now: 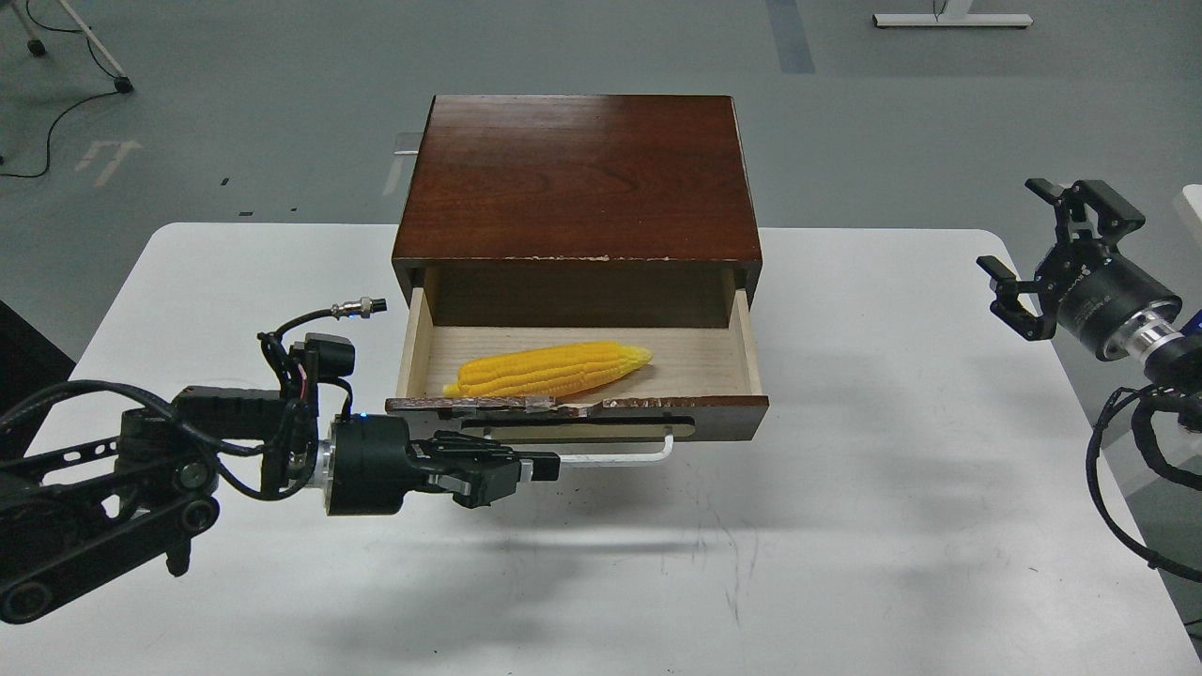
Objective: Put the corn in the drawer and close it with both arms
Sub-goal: 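Push the drawer front with the left gripper toward the cabinet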
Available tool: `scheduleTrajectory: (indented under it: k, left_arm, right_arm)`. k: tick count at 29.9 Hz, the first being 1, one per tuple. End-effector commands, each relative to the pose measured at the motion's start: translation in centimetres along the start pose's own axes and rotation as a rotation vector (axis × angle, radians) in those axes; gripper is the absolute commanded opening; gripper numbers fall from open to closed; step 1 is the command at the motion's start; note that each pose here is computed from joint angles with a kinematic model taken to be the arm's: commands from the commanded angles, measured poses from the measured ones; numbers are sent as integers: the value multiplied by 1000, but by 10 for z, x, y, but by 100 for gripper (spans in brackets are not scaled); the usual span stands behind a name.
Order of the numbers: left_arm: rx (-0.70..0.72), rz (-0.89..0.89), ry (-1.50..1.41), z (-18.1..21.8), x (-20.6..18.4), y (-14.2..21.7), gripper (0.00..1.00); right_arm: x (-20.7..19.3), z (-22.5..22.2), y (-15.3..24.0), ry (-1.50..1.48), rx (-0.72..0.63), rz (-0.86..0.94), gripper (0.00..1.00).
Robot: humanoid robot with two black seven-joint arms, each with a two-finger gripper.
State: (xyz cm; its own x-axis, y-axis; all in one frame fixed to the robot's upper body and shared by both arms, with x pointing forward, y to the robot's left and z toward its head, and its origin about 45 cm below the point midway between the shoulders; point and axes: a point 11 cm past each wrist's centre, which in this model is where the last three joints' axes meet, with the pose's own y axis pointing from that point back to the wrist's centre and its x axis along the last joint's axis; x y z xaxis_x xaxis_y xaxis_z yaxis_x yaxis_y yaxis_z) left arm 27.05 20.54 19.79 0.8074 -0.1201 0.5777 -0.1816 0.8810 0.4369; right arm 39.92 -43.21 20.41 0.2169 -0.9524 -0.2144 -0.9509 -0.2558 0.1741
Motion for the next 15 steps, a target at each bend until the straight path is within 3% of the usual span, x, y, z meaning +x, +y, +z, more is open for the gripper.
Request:
scheduleTrajectory:
  k: [1, 15]
  left_arm:
    - [10, -4, 1, -2, 1, 3, 0]
    - [38, -58, -19, 8, -13, 29, 0]
  right_arm:
    - [0, 0, 0, 0, 0, 1, 97]
    - [3, 6, 2, 7, -13, 9, 97]
